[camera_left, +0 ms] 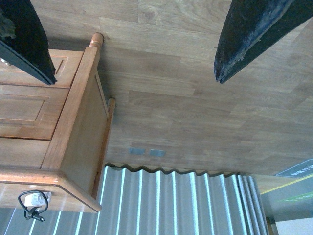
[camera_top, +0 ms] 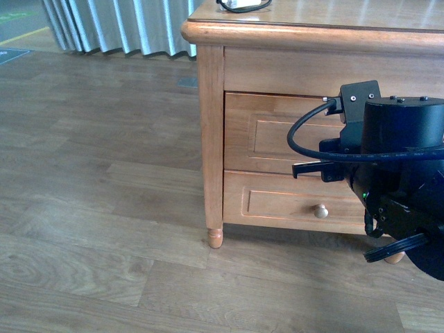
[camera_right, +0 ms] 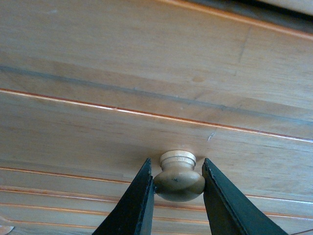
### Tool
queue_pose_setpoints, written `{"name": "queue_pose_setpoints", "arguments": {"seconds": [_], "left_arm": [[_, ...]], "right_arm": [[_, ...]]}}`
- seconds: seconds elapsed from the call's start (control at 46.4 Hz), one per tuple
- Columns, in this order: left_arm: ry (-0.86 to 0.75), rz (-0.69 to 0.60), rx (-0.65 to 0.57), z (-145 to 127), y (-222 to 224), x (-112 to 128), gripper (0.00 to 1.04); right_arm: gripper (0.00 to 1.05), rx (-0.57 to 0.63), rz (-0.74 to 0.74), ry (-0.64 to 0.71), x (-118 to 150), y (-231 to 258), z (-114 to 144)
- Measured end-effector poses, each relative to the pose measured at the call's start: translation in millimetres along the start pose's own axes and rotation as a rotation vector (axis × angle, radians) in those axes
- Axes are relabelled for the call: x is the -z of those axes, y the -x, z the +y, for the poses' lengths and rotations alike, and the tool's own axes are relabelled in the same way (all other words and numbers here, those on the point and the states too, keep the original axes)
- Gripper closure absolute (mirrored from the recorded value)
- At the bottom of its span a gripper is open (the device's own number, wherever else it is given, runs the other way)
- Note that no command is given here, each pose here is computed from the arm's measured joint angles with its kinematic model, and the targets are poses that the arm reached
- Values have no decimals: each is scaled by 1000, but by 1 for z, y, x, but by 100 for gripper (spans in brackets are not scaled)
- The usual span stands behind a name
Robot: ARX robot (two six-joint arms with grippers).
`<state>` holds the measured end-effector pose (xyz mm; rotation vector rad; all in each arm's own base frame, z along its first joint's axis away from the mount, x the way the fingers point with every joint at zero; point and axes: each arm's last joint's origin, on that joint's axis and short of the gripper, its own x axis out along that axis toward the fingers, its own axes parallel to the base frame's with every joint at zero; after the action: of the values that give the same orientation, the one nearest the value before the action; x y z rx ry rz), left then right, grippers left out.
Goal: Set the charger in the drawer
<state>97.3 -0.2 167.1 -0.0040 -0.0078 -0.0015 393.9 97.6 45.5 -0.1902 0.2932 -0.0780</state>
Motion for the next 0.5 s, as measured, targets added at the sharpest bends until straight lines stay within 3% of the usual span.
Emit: {"name": "queue_pose_setpoints", "arguments": {"seconds": [0.496], "left_arm": [[0, 0, 0, 0, 0, 0, 6]], "right_arm": [[81, -51, -6, -17, 9, 12, -9]]}}
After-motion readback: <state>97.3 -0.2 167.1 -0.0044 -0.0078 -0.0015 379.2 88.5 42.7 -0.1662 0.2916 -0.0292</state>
